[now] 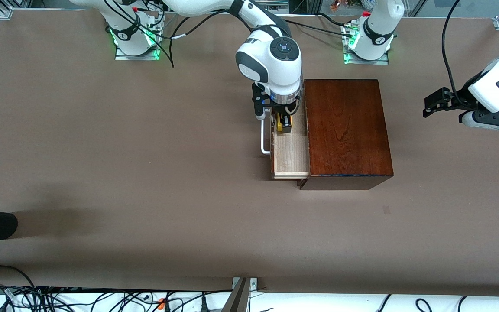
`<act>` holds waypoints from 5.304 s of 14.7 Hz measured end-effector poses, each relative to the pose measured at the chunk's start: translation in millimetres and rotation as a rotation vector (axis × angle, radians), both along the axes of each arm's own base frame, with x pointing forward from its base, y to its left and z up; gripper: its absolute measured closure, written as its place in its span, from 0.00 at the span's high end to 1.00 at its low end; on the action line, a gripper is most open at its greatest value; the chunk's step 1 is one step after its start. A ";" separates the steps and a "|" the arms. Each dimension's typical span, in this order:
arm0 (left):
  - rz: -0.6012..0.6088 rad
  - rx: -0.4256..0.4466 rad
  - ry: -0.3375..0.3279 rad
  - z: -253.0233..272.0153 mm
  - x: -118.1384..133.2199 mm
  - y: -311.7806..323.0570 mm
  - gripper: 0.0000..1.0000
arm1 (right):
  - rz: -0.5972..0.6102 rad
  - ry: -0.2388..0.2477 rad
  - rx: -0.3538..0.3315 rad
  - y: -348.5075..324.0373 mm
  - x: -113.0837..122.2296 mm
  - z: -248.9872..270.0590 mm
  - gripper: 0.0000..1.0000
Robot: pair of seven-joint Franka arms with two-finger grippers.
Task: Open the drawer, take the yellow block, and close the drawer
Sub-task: 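Close the right gripper on the yellow cube and lift it, then carry the cube with the right gripper while the left gripper reaches the drawer, then set the cube down with the right gripper while the left gripper pushes the drawer, then push the drawer fully shut with the left gripper and withdraw it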
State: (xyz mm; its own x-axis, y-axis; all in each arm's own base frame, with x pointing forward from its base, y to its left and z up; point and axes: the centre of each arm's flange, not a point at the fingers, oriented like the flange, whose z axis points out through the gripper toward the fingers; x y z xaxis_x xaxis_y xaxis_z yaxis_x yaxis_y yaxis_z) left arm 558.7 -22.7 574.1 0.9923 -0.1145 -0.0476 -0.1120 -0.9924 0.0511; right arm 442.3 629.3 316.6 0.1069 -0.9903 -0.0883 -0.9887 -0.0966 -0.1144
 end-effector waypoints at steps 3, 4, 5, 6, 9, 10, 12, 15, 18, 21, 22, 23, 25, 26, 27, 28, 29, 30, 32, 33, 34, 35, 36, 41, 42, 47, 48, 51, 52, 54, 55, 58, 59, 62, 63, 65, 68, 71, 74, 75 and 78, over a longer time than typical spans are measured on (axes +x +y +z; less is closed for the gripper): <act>0.000 0.000 -0.001 0.6 0.2 -0.1 1.00 | -0.006 -0.011 0.011 -0.2 4.7 7.6 0.56; 0.000 0.000 -0.002 0.9 0.3 -0.1 1.00 | -0.008 -0.013 0.012 -0.4 5.9 12.1 0.56; 0.000 0.000 -0.004 2.0 0.5 -0.2 1.00 | -0.010 -0.013 0.011 -0.4 6.7 18.0 0.56; -0.001 0.000 -0.007 3.2 0.7 -0.8 1.00 | -0.014 -0.013 0.011 -0.7 8.2 28.5 0.56; -0.007 0.000 -0.010 4.4 0.8 -4.1 1.00 | -0.034 -0.002 0.006 -13.3 17.3 83.7 0.56; -0.008 0.000 -0.009 4.2 0.9 -4.4 1.00 | -0.027 -0.003 0.009 -22.2 23.3 103.8 0.56; -0.008 0.000 -0.002 0.1 2.7 -4.7 1.00 | 0.024 -0.010 0.014 -48.8 43.7 136.4 0.56; -0.015 0.001 0.019 -8.1 5.2 -5.1 1.00 | 0.202 0.045 -0.022 -113.9 89.3 159.2 0.56; -0.069 -0.007 0.101 -9.2 -4.9 -9.9 1.00 | 0.411 0.125 -0.026 -209.6 147.5 168.2 0.56; -0.218 -0.061 0.129 -9.1 -12.8 -56.5 1.00 | 0.624 0.148 -0.019 -315.2 195.7 170.9 0.56; -0.272 -0.068 0.136 -12.3 -15.3 -80.3 1.00 | 0.698 0.148 -0.021 -349.4 207.0 169.4 0.56; -0.323 -0.081 0.146 -18.2 -17.4 -107.4 1.00 | 0.771 0.149 -0.026 -382.6 216.3 166.0 0.56; -0.446 -0.125 0.151 -30.6 -15.5 -167.8 1.00 | 0.918 0.155 -0.049 -448.2 232.1 155.7 0.56; -0.512 -0.142 0.146 -36.7 -11.9 -196.9 1.00 | 0.990 0.157 -0.057 -480.1 238.9 149.5 0.56; -0.577 -0.153 0.131 -42.8 -6.8 -223.6 1.00 | 1.050 0.153 -0.060 -511.5 245.3 143.1 0.56; -0.634 -0.163 0.111 -50.0 -1.3 -246.7 1.00 | 1.100 0.142 -0.061 -543.1 251.8 135.8 0.56; -0.686 -0.175 0.088 -57.9 3.4 -265.9 1.00 | 1.150 0.128 -0.062 -575.0 258.3 126.4 0.56; -0.747 -0.187 0.057 -66.6 7.3 -284.9 1.00 | 1.199 0.111 -0.064 -606.6 264.7 114.1 0.56; -0.881 -0.209 0.000 -86.4 6.9 -325.0 1.00 | 1.286 0.078 -0.073 -656.0 276.4 81.9 0.56; -0.952 -0.217 -0.019 -98.6 1.8 -347.9 1.00 | 1.322 0.064 -0.080 -669.7 281.9 63.0 0.56; -1.033 -0.226 -0.039 -111.3 -5.4 -372.2 1.00 | 1.358 0.050 -0.086 -676.0 287.2 43.0 0.56; -1.114 -0.234 -0.060 -124.3 -13.9 -396.0 1.00 | 1.392 0.033 -0.089 -676.8 292.3 22.9 0.56; -1.190 -0.240 -0.077 -139.3 -22.1 -418.0 1.00 | 1.418 0.015 -0.088 -674.6 296.4 3.7 0.56; -1.514 -0.165 -0.169 -225.7 -50.5 -494.2 1.00 | 1.496 -0.036 -0.147 -674.1 298.6 -74.1 0.56; -1.539 -0.146 -0.158 -237.0 -56.3 -500.9 1.00 | 1.498 -0.035 -0.149 -675.1 296.1 -83.1 0.56; -1.542 -0.113 -0.052 -278.1 -49.8 -478.9 1.00 | 1.501 -0.026 -0.142 -676.0 291.4 -93.2 0.56; -1.532 -0.108 -0.018 -281.0 -45.8 -469.7 1.00 | 1.502 -0.025 -0.140 -676.0 290.9 -94.5 0.56; -1.510 -0.107 0.049 -277.1 -39.0 -451.5 1.00 | 1.503 -0.016 -0.132 -676.1 289.0 -101.7 0.56; -1.503 -0.106 0.068 -276.7 -37.0 -445.8 1.00 | 1.503 -0.014 -0.130 -676.1 288.8 -103.9 0.56; -1.484 -0.103 0.104 -277.8 -30.2 -431.9 1.00 | 1.502 -0.015 -0.130 -675.9 288.8 -105.1 0.69; -1.475 -0.104 0.120 -278.6 -26.8 -424.8 1.00 | 1.502 -0.018 -0.133 -675.6 289.3 -104.2 0.81; -1.472 -0.074 0.179 -280.4 -21.5 -407.7 1.00 | 1.505 -0.043 -0.155 -672.7 295.2 -83.6 1.00; -1.471 -0.065 0.197 -280.8 -20.4 -402.9 1.00 | 1.508 -0.051 -0.157 -670.8 297.0 -66.4 1.00; -1.459 -0.061 0.213 -280.6 -15.6 -393.3 1.00 | 1.519 -0.069 -0.148 -666.3 292.7 16.3 1.00; -1.457 -0.061 0.214 -280.5 -15.1 -392.4 1.00 | 1.525 -0.069 -0.143 -666.0 286.6 48.4 1.00; -1.452 -0.061 0.222 -279.6 -13.9 -388.9 1.00 | 1.521 -0.062 -0.131 -666.8 269.9 107.3 1.00; -1.427 -0.063 0.235 -275.1 -5.5 -373.5 1.00 | 1.446 -0.052 -0.112 -672.6 242.2 174.6 1.00; -1.428 -0.067 0.234 -274.4 -4.9 -372.5 1.00 | 1.375 -0.009 -0.141 -679.2 225.4 205.3 1.00; -1.392 -0.056 0.204 -258.4 -1.5 -372.2 1.00 | 1.353 0.042 -0.126 -677.9 211.9 218.8 1.00; -1.349 -0.045 0.174 -239.1 1.0 -370.9 1.00 | 1.356 0.055 -0.112 -675.2 206.5 223.7 1.00; -1.160 -0.021 0.122 -154.2 -7.6 -359.0 1.00 | 1.379 0.057 -0.093 -656.2 194.6 239.7 1.00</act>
State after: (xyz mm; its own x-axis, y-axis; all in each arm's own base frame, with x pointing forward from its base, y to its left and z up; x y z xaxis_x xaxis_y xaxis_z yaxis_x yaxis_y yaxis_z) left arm 551.1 -381.7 419.9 0.2807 -0.9519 -0.1230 -0.9448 -0.2966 0.1391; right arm 636.9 -26.8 556.3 0.9937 -0.0899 -0.0662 -0.0912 -0.9957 -0.0166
